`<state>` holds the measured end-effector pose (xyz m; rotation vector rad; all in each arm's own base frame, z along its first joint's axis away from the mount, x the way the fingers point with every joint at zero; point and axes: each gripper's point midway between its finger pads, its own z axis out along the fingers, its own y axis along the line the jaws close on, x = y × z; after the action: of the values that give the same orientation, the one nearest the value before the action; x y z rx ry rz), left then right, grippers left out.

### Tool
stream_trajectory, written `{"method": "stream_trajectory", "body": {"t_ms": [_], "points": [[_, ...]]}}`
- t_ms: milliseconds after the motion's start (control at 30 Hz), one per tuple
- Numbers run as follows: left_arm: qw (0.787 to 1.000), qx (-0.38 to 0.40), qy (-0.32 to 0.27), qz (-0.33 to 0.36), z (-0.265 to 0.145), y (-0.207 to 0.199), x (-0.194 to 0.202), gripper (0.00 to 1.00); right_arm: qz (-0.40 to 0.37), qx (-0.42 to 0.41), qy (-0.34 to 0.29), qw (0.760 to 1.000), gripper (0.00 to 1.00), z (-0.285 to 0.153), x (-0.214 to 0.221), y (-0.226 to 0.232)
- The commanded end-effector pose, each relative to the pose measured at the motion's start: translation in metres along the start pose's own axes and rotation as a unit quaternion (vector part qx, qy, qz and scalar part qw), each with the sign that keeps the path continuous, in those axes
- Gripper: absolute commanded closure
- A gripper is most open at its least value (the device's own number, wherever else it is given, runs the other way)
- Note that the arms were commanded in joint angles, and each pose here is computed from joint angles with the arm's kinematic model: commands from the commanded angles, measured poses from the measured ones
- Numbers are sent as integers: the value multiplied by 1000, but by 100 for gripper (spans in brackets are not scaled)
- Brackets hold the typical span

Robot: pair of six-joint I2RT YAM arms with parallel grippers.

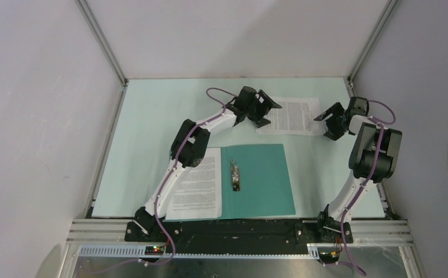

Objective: Put the files into the folder

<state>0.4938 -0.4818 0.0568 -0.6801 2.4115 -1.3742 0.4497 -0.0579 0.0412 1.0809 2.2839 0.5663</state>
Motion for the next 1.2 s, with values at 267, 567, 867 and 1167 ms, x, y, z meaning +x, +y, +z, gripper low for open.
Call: {"method": "stream_trajectory", "body": {"t_ms": [267,567,867,1167], "points": [[1000,-25,-16,-6,-3,11,-5,2,-22,-37,-2,999,30,6,12,14],[1000,-19,-8,0,-4,6,-4,2,-24,-23,-4,999,66,12,15,8],[996,35,-1,88,-65,-59,-13,0,-59,-9,-77,995,100,-14,-7,33],[970,65,-34,233,-206,-87,-53,0,-262,-102,-166,945,100,-134,23,189]]}}
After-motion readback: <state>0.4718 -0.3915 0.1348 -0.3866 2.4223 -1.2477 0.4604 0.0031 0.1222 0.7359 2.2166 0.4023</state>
